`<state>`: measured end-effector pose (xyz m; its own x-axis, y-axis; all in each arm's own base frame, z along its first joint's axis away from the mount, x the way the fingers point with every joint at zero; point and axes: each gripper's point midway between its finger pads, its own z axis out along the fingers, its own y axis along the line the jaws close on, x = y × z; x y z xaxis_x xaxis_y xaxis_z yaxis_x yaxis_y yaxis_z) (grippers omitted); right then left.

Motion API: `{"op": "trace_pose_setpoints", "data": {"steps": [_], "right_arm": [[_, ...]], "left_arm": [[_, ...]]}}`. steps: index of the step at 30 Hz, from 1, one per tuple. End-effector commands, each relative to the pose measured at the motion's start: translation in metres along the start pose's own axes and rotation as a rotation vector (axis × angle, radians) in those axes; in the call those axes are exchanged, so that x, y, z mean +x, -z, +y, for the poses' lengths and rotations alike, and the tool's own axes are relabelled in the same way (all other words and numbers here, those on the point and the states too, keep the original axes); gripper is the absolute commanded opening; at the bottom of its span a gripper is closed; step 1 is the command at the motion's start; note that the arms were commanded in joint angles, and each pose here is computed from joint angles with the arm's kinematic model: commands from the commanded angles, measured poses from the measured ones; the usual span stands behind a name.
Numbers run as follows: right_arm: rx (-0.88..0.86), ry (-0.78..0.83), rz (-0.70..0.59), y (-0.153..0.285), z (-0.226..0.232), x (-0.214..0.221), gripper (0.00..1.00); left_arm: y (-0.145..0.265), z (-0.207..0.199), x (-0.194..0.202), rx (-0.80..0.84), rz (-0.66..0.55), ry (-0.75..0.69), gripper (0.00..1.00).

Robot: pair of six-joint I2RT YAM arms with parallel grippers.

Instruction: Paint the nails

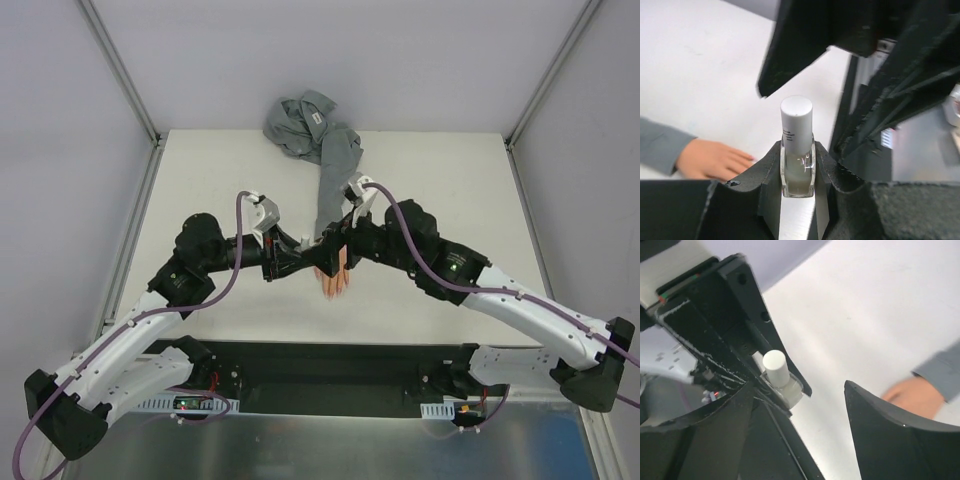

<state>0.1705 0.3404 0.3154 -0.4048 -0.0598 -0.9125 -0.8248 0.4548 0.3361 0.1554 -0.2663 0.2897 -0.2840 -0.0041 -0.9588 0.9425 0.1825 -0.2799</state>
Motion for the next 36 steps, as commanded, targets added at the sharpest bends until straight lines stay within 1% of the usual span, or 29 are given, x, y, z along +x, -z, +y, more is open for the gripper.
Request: {"op": "trace_pose_setpoints", "data": {"steps": [1,4,5,8,10,13,15,17,19,21,25,26,27,29,30,32,33,35,36], "right_arm": [[0.398,-0.034,-0.110,0.007,-0.039,-0.040,0.76],[0.473,-0.060,-0.108,-0.004,-0.040,-0.043,0.76],[0.476,-0.067,-0.134,-0.004,-0.035,-0.054,0.75],[0.513,-0.103,-0.146,-0.016,-0.035,-0.057,0.73],[0.543,-0.135,-0.143,-0.027,-0.035,-0.052,0.67],[0.505,-0.134,-0.136,-0.046,-0.023,-0.052,0.59],[0.500,-0.128,-0.137,-0.054,-0.017,-0.053,0.56],[0.501,-0.114,-0.112,-0.065,-0.014,-0.045,0.55],[0.518,-0.112,-0.100,-0.072,-0.016,-0.038,0.52],[0.540,-0.116,-0.095,-0.072,-0.020,-0.033,0.45],[0.595,-0.097,-0.105,-0.065,-0.033,-0.025,0.36],[0.589,-0.096,-0.118,-0.060,-0.032,-0.029,0.33],[0.578,-0.103,-0.136,-0.060,-0.033,-0.032,0.29],[0.545,-0.104,-0.119,-0.059,-0.032,-0.025,0.21],[0.533,-0.115,-0.137,-0.056,-0.033,-0.030,0.13],[0.490,-0.115,-0.111,-0.055,-0.032,-0.021,0.03],[0.462,-0.109,-0.135,-0.051,-0.032,-0.031,0.01],[0.332,-0.080,-0.107,-0.053,-0.020,-0.027,0.01],[0.161,-0.061,-0.093,-0.057,-0.003,-0.025,0.01]], "left_arm": [[0.011,0.046,-0.018,-0.291,-0.043,-0.084,0.00],[0.013,0.052,-0.019,-0.327,-0.045,-0.086,0.00],[0.013,0.053,-0.019,-0.333,-0.046,-0.086,0.00],[0.016,0.060,-0.019,-0.374,-0.050,-0.083,0.00],[0.017,0.061,-0.019,-0.385,-0.053,-0.082,0.00],[0.017,0.060,-0.021,-0.384,-0.058,-0.079,0.00],[0.017,0.062,-0.020,-0.389,-0.055,-0.071,0.00],[0.017,0.062,-0.020,-0.390,-0.056,-0.068,0.00],[0.017,0.061,-0.021,-0.389,-0.057,-0.066,0.00],[0.018,0.060,-0.022,-0.389,-0.061,-0.068,0.00],[0.018,0.058,-0.023,-0.382,-0.066,-0.066,0.00],[0.018,0.057,-0.023,-0.379,-0.067,-0.064,0.00],[0.017,0.055,-0.023,-0.367,-0.067,-0.063,0.00],[0.016,0.052,-0.024,-0.351,-0.067,-0.062,0.00],[0.015,0.047,-0.024,-0.325,-0.065,-0.064,0.00],[0.013,0.041,-0.026,-0.287,-0.072,-0.071,0.00],[0.012,0.036,-0.026,-0.260,-0.077,-0.075,0.00],[0.008,0.012,-0.028,-0.122,-0.081,-0.099,0.00],[0.006,0.004,-0.027,-0.068,-0.078,-0.100,0.00]]}}
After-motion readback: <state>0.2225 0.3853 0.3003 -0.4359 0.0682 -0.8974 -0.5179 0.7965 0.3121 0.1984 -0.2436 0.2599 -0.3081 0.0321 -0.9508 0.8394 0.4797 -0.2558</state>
